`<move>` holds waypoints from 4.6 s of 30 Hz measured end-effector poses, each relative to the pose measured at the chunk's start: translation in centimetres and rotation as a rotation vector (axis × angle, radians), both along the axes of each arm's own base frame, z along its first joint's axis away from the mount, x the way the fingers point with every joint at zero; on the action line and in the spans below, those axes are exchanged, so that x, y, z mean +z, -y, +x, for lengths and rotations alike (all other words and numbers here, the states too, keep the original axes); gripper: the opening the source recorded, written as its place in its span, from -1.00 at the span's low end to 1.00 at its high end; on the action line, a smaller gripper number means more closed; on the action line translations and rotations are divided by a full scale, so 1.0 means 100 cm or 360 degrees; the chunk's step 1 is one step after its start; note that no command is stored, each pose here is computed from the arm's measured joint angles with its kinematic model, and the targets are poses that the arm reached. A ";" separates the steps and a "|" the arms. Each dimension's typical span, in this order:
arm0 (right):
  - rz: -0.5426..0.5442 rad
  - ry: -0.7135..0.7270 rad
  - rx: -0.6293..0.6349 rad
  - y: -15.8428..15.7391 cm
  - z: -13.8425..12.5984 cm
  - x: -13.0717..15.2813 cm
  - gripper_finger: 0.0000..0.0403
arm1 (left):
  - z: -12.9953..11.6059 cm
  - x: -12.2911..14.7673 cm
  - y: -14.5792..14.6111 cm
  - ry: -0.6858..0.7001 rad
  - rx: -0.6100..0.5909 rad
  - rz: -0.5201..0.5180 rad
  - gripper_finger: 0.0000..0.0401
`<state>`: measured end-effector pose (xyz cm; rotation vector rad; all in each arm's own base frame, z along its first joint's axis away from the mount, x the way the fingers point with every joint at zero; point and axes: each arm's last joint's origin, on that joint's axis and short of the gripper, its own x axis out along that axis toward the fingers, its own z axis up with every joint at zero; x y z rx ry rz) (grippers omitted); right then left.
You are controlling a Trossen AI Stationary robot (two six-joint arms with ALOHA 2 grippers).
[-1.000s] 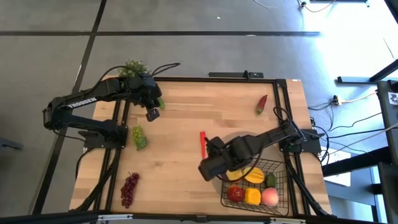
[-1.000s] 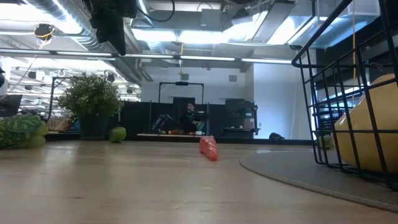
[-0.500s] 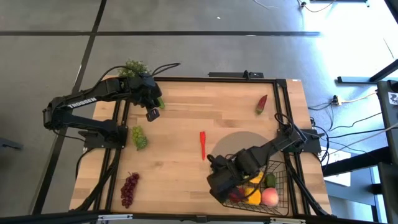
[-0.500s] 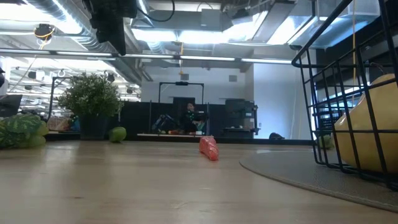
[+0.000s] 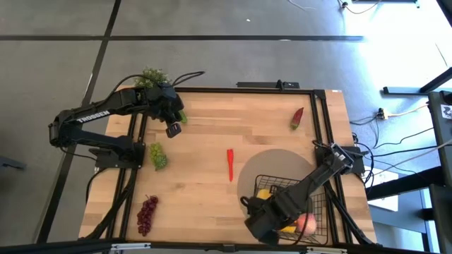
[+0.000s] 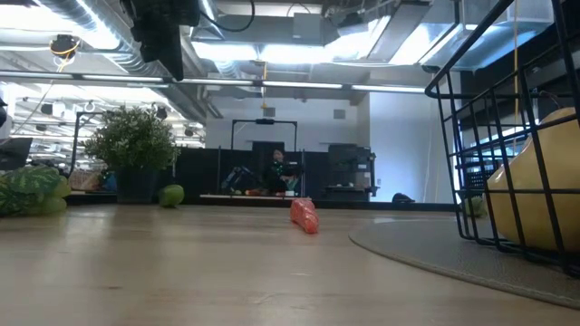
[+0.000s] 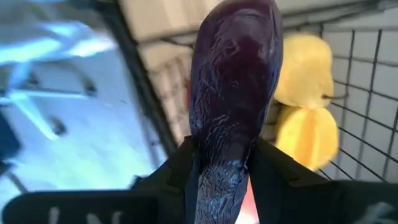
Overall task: Build produce basket
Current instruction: Put the violet eggplant into the wire basket, then put the orange carrot into the wire basket
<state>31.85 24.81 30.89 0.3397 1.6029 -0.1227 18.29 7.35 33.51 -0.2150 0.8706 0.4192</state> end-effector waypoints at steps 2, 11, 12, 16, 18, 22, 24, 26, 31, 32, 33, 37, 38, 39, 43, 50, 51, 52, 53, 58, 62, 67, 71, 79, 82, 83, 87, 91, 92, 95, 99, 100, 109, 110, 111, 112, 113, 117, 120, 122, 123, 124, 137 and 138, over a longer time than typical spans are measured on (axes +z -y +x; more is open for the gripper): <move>-0.0030 -0.0109 0.0036 0.001 -0.002 -0.016 -0.52 | 0.000 0.000 0.000 0.0000 0.0000 0.0000 -1.00; -0.0186 -0.0347 0.0252 0.019 -0.005 -0.065 -0.52 | 0.000 0.000 0.000 0.0000 0.0000 0.0000 -1.00; -0.0187 -0.0355 0.0258 0.022 -0.003 -0.066 -0.52 | 0.000 0.000 0.000 0.0000 0.0000 0.0000 -1.00; -0.0195 -0.0349 0.0302 0.030 0.002 -0.068 -0.52 | 0.000 0.000 0.000 0.0000 0.0000 0.0000 -1.00; -0.0205 -0.0338 0.0324 0.033 0.003 -0.068 -0.52 | 0.000 0.000 0.000 0.0000 0.0000 0.0000 -1.00; -0.0245 -0.0306 0.0360 0.036 0.006 -0.068 -0.52 | 0.000 0.000 0.000 0.0000 0.0000 0.0000 -1.00; -0.0269 -0.0289 0.0362 0.036 0.006 -0.069 -0.52 | 0.000 0.000 0.000 0.0000 0.0000 0.0000 -1.00; -0.0277 -0.0275 0.0364 0.036 0.007 -0.069 -0.52 | 0.000 0.000 0.000 0.0000 0.0000 0.0000 -1.00; -0.0230 -0.0189 0.0353 0.033 0.012 -0.070 -0.52 | 0.000 0.000 0.000 0.0000 0.0000 0.0000 -1.00; -0.0215 -0.0174 0.0355 0.032 0.013 -0.070 -0.52 | 0.000 0.000 0.000 0.0000 0.0001 0.0000 -1.00; -0.0194 -0.0166 0.0352 0.031 0.013 -0.070 -0.52 | 0.000 0.000 0.000 0.0000 0.0000 0.0000 -1.00; -0.0149 -0.0136 0.0307 0.028 0.015 -0.070 -0.52 | 0.000 0.000 0.000 0.0000 0.0001 0.0000 -1.00; -0.0148 -0.0134 0.0301 0.028 0.015 -0.070 -0.52 | 0.000 0.000 0.000 0.0000 0.0000 0.0000 -1.00; -0.0149 -0.0136 0.0289 0.027 0.015 -0.070 -0.52 | 0.000 0.000 0.000 0.0000 0.0000 0.0000 -1.00; -0.0158 -0.0146 0.0239 0.024 0.012 -0.070 -0.52 | 0.000 0.000 0.000 0.0000 0.0000 0.0001 -1.00; -0.0153 -0.0136 0.0249 0.022 0.011 -0.070 -0.52 | 0.000 0.000 0.000 -0.0001 0.0000 0.0000 -1.00; -0.0152 -0.0136 0.0254 0.022 0.011 -0.070 -0.52 | 0.000 0.000 0.000 0.0000 0.0000 0.0001 -1.00; -0.0151 -0.0133 0.0259 0.022 0.012 -0.070 -0.52 | 0.000 0.000 0.000 0.0000 0.0001 0.0000 -1.00; -0.0149 -0.0130 0.0259 0.021 0.012 -0.070 -0.52 | 0.000 0.000 0.000 0.0000 0.0000 0.0000 -1.00; -0.0139 -0.0111 0.0258 0.021 0.013 -0.070 -0.52 | 0.000 0.000 0.000 0.0000 0.0000 0.0000 -1.00; -0.0123 -0.0085 0.0257 0.020 0.014 -0.070 -0.52 | 0.000 0.000 0.000 0.0000 0.0000 0.0000 -1.00; -0.0122 -0.0083 0.0261 0.019 0.014 -0.070 -0.48 | 0.000 0.000 0.000 0.0000 0.0001 0.0000 -1.00; -0.0116 -0.0080 0.0258 0.017 0.013 -0.070 -0.41 | 0.000 0.000 0.000 0.0000 0.0000 0.0000 -1.00; -0.0054 -0.0099 0.0225 0.014 0.013 -0.070 -0.36 | 0.000 0.000 0.000 0.0000 0.0000 0.0000 -1.00; -0.0036 -0.0096 0.0230 0.013 0.013 -0.070 -0.36 | 0.000 0.000 0.000 0.0000 0.0000 0.0000 -1.00; -0.0033 -0.0098 0.0234 0.013 0.013 -0.070 -0.36 | 0.000 0.000 0.000 0.0000 0.0000 0.0000 -1.00; -0.0031 -0.0095 0.0233 0.012 0.012 -0.070 -0.36 | 0.000 0.000 0.000 0.0000 0.0000 0.0000 -1.00; -0.0027 -0.0083 0.0232 0.012 0.013 -0.070 -0.33 | 0.000 0.000 0.000 0.0000 0.0000 0.0000 -1.00; -0.0022 -0.0073 0.0231 0.012 0.014 -0.070 -0.31 | 0.000 0.000 0.000 0.0000 0.0000 0.0000 -1.00; -0.0038 -0.0043 0.0226 0.011 0.015 -0.070 -0.20 | 0.000 0.000 0.000 0.0000 0.0000 0.0000 -1.00; -0.0034 -0.0048 0.0239 0.011 0.014 -0.070 -0.01 | 0.000 0.000 0.000 0.0000 0.0000 0.0000 -1.00; -0.0027 -0.0052 0.0254 0.011 0.014 -0.070 0.02 | 0.000 0.000 0.000 0.0000 -0.0001 0.0000 -1.00; -0.0042 -0.0075 0.0195 0.014 0.012 -0.043 0.07 | 0.000 0.000 0.000 -0.0001 0.0000 0.0000 -1.00; -0.0030 -0.0038 0.0193 0.014 0.014 -0.035 0.06 | 0.000 0.000 0.000 0.0000 0.0001 0.0000 -1.00; -0.0015 0.0005 0.0186 0.013 0.015 -0.028 0.06 | 0.000 0.000 0.000 0.0000 0.0001 0.0000 -1.00; -0.0007 0.0050 0.0173 0.013 0.016 -0.021 0.05 | 0.000 0.000 0.000 0.0000 0.0000 0.0000 -1.00; -0.0009 0.0098 0.0144 0.013 0.017 -0.014 0.05 | 0.000 0.000 0.000 0.0000 0.0000 0.0000 -1.00; -0.0072 0.0284 -0.0029 0.016 0.018 0.017 0.04 | 0.000 0.000 0.000 0.0000 0.0001 0.0000 -1.00; -0.0151 0.0401 -0.0211 0.023 0.018 0.035 0.04 | 0.000 0.000 0.000 -0.0001 0.0001 0.0000 -1.00; -0.0217 0.0496 -0.0332 0.029 0.019 0.044 0.04 | 0.000 0.000 0.000 0.0000 0.0000 0.0000 -1.00; -0.0252 0.0549 -0.0375 0.032 0.022 0.046 0.04 | 0.000 0.000 0.000 0.0000 0.0001 0.0000 -1.00; -0.0278 0.0593 -0.0411 0.037 0.024 0.048 0.04 | 0.000 0.000 0.000 0.0000 0.0000 0.0000 -1.00; -0.0378 0.0686 -0.1117 0.117 0.063 0.051 0.04 | 0.000 0.000 0.000 0.0001 0.0001 0.0001 -1.00; -0.0390 0.0710 -0.1178 0.124 0.066 0.051 0.04 | 0.000 0.000 0.000 0.0001 -0.0001 0.0000 -1.00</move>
